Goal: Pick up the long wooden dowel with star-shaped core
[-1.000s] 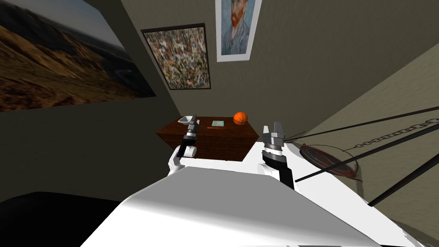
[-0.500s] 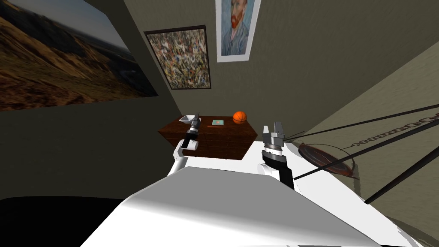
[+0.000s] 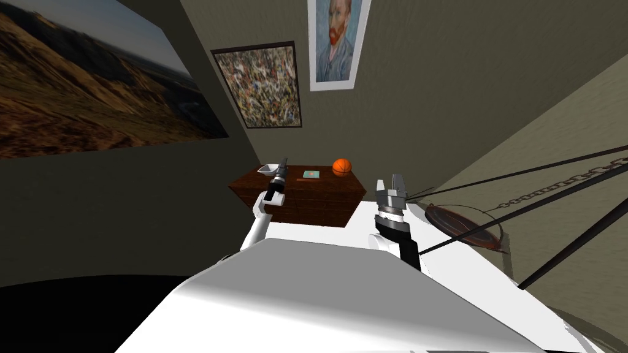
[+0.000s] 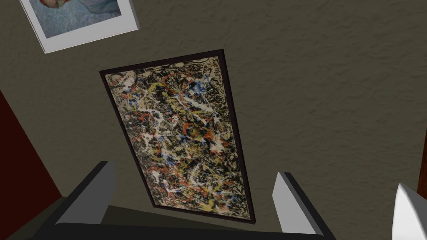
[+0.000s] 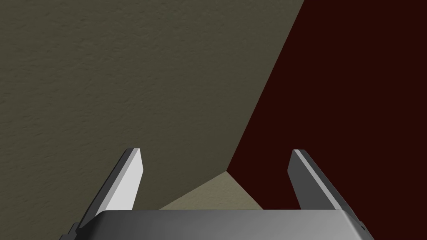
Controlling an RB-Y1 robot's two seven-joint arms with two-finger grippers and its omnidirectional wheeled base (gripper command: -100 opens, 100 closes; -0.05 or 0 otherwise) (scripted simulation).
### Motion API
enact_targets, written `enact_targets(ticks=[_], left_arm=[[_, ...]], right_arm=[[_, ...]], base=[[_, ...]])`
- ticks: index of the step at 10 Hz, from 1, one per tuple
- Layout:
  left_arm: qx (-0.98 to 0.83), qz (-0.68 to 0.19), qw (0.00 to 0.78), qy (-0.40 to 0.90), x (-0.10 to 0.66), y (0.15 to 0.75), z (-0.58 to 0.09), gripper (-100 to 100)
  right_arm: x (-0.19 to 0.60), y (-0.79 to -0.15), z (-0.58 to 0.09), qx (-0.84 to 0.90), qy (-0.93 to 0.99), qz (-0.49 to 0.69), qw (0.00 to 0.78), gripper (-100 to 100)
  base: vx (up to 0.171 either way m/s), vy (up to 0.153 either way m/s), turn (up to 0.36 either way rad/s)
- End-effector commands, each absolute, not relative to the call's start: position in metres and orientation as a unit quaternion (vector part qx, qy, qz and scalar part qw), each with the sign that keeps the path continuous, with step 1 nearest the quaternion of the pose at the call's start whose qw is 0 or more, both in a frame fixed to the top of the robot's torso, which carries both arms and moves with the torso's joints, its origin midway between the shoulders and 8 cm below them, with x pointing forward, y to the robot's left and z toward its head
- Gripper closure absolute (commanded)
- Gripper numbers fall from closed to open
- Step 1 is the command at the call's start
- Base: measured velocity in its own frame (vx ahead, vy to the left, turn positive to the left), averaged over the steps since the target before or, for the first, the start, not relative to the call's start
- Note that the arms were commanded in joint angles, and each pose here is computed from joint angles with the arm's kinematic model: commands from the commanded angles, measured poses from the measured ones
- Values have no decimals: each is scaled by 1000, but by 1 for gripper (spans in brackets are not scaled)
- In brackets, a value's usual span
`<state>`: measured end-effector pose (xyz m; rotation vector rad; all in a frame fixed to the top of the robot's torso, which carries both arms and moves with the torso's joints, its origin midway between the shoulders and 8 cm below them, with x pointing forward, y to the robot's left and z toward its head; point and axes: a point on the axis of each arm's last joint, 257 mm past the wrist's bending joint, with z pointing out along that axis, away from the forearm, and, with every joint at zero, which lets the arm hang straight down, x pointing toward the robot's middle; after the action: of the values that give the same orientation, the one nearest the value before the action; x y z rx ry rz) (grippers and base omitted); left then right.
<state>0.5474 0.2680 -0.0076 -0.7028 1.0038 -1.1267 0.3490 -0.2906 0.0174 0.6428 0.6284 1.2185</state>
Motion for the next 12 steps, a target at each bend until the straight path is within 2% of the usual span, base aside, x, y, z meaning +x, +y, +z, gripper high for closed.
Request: enact_targets(ticks=[1,12], left_arm=[[-318,-495,672,450,561,270,-5,-100],[-432,-412,631,496,659,309,-28,-100]], right_arm=[[349,-291,17,292,285,553,727,0],[349,-291,17,292,285,553,727,0]], base=[[-33,-21,7],[-18,-20,2]])
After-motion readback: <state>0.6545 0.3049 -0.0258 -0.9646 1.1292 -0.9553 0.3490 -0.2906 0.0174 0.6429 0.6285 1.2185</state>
